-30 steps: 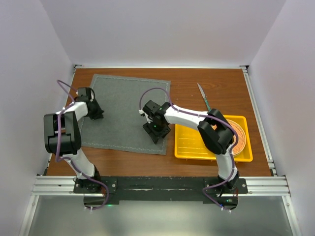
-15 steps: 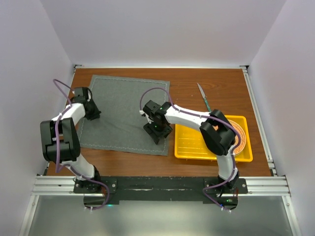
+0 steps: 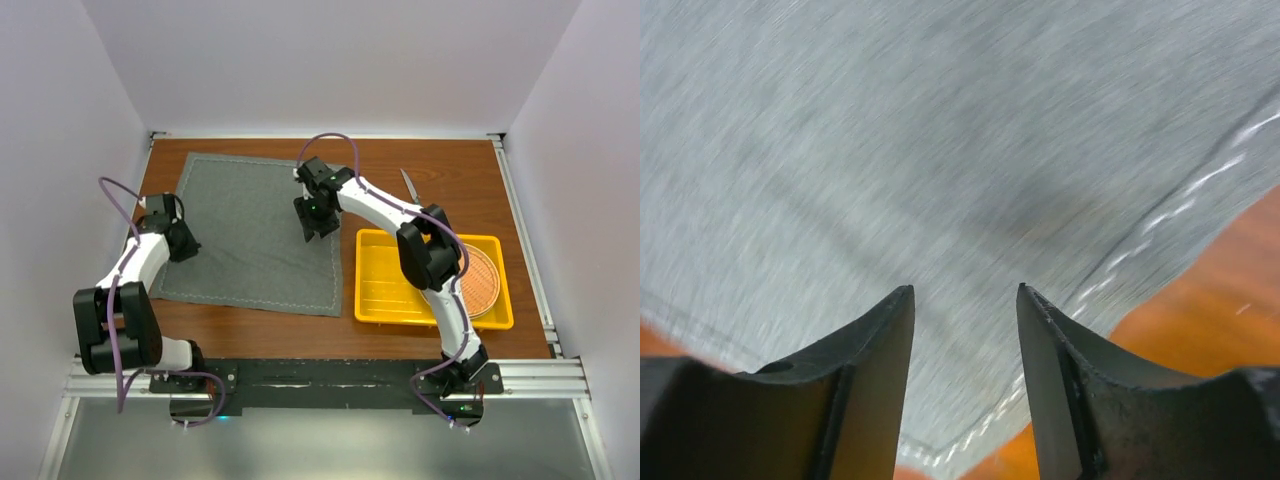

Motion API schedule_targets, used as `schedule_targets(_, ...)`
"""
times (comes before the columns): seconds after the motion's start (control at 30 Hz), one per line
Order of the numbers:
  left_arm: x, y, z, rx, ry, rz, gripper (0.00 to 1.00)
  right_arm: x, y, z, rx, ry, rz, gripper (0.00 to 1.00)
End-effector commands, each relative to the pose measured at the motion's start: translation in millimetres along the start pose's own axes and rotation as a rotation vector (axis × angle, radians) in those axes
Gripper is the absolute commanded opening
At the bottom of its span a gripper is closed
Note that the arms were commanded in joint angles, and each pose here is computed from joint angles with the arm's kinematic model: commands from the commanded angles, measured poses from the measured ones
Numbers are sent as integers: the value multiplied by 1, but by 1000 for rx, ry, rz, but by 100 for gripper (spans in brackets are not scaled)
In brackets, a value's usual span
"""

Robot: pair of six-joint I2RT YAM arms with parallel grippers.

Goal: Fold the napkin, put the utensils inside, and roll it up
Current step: Flatten the napkin out

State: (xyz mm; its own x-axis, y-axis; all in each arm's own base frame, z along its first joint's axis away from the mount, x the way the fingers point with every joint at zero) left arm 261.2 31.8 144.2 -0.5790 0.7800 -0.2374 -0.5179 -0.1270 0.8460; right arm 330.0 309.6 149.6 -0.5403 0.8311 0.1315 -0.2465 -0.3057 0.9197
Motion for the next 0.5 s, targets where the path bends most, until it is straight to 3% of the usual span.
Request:
schedule_targets(0.0,15,8,-13,-13,25,85,13,-5,-9,22,-60,-64,-10,49)
schedule_targets(0.13,19,1,-22,30,25,100,8,-14,-25,23,-47,-69,-36,48)
schedule_targets(0.3,24,3,-19,-10,-5,145,9,-23,-42,14,-7,-59,-83,49)
schedule_targets(0.47,28,-1,-27,23,-2,150,10,-32,-43,12,-10,-43,-138,49)
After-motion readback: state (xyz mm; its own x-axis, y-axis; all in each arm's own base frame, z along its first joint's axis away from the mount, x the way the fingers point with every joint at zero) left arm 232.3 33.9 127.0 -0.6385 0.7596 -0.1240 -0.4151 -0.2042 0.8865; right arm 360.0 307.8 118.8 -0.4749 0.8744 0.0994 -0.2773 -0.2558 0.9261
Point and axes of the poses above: each gripper's point midway between its finger pads, its own y axis back along the fingers, its own x axis along the line the jaws close on, z = x × y, the point moved 10 cm from there along y, back along the fingers, and after that the axes turned 8 degrees about y, right-handed, at the moved point
